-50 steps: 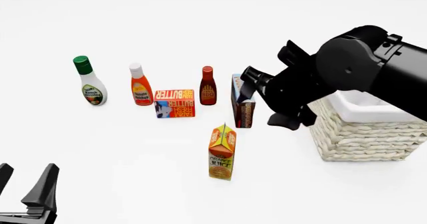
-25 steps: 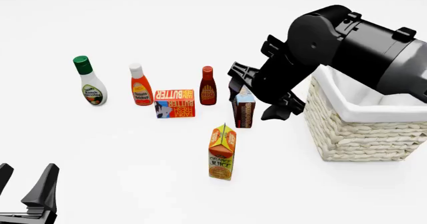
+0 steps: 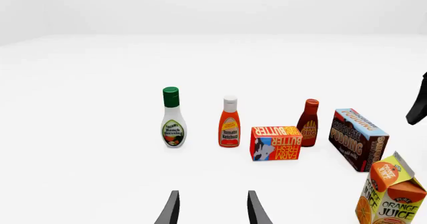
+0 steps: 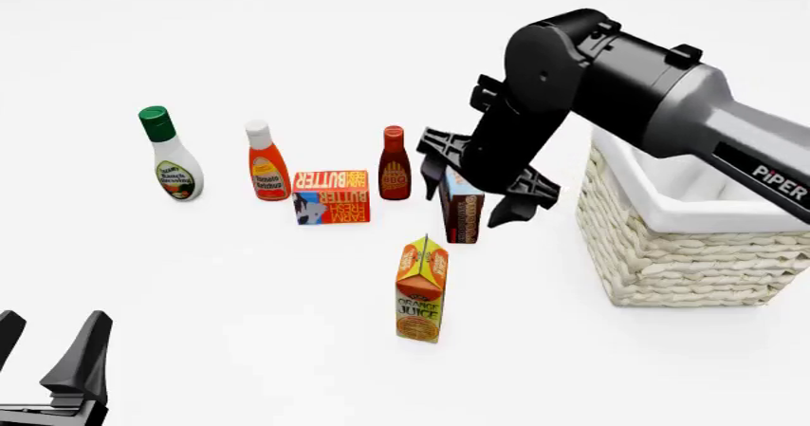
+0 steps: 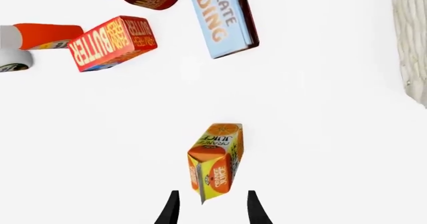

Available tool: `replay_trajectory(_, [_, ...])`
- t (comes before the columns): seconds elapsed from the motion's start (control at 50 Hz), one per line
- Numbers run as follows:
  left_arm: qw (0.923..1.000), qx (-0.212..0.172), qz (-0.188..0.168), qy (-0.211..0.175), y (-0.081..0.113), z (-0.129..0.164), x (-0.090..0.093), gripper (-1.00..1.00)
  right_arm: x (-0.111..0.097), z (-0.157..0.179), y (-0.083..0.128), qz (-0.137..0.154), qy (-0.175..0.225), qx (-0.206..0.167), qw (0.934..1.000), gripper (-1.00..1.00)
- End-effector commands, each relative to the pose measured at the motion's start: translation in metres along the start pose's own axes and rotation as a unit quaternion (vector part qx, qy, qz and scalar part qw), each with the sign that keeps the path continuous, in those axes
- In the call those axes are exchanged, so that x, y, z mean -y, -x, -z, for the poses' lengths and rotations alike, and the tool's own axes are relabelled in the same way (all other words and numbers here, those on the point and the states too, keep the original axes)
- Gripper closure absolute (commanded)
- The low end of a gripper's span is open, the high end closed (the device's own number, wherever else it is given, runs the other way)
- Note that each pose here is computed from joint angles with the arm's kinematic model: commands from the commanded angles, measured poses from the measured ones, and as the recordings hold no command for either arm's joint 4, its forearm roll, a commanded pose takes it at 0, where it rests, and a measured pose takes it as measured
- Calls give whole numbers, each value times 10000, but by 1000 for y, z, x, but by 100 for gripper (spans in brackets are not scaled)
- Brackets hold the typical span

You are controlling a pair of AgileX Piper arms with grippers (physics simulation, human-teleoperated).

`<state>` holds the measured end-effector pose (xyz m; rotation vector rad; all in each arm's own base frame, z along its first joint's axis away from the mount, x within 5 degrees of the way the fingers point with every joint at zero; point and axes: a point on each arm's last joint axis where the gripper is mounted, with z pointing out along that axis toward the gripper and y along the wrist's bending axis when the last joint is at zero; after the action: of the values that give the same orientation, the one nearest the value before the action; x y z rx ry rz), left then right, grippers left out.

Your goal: Pick the orange juice and place it in the basket.

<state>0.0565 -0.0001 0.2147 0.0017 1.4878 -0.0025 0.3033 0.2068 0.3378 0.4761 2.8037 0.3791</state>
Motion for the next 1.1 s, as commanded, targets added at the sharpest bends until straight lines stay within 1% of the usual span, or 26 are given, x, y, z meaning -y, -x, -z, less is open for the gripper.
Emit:
replay_trajectory(0.02, [10000, 3, -1, 0, 0, 0, 0, -100, 1, -12, 4, 139, -150, -94, 9997, -100])
replay_trajectory(0.12, [10000, 3, 1, 0, 0, 0, 0, -100, 2, -14, 4, 170, -185, -116, 9996, -100])
replay_trajectory(0.16, [10000, 3, -1, -1, 0, 0, 0, -100, -4, -12, -1, 192, -126, -114, 9997, -100])
replay_trajectory(0.36, [10000, 3, -1, 1, 0, 0, 0, -100, -7, -17, -4, 282, -160, -165, 9993, -100])
replay_trajectory(0.46, [10000, 3, 0, 0, 0, 0, 0, -100, -11, -18, -9, 332, -145, -191, 9992, -100])
replay_trajectory(0.8, [10000, 3, 1, 0, 0, 0, 0, -100, -12, -29, -15, 436, -274, -318, 9982, -100])
replay_trajectory(1.1, [10000, 3, 2, 0, 0, 0, 0, -100, -20, -38, -19, 558, -309, -384, 9972, -100])
